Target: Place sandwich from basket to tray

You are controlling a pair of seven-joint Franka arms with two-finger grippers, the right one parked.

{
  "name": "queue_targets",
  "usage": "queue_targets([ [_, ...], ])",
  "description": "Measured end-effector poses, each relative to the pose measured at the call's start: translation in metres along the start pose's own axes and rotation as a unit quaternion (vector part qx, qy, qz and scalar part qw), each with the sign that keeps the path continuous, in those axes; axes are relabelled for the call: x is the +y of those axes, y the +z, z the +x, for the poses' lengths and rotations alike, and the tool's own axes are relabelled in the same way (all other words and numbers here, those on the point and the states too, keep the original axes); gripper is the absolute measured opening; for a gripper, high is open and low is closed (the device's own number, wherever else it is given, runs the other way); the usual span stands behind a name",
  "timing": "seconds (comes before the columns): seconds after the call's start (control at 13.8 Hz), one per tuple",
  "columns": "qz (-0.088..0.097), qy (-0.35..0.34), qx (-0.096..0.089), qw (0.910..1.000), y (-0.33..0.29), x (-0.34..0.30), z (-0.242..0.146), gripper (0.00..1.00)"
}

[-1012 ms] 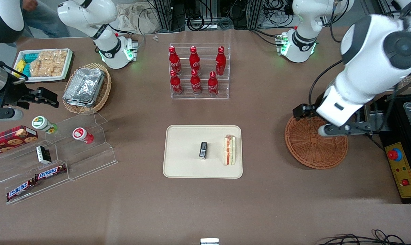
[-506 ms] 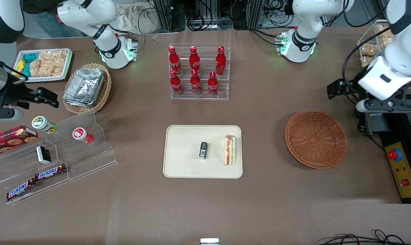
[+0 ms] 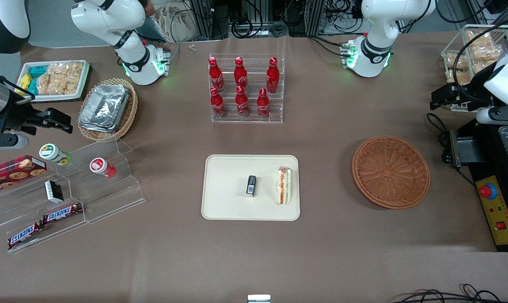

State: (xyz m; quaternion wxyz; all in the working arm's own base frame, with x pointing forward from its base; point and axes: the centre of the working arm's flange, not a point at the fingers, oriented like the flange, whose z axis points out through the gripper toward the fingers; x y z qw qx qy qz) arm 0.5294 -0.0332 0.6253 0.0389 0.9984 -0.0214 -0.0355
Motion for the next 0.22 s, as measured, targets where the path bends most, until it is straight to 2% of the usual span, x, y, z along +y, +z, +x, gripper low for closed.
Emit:
queue_targets([
  [0.22,0.002,0.009,0.001,1.0000,0.000,0.019,0.000,1.00],
])
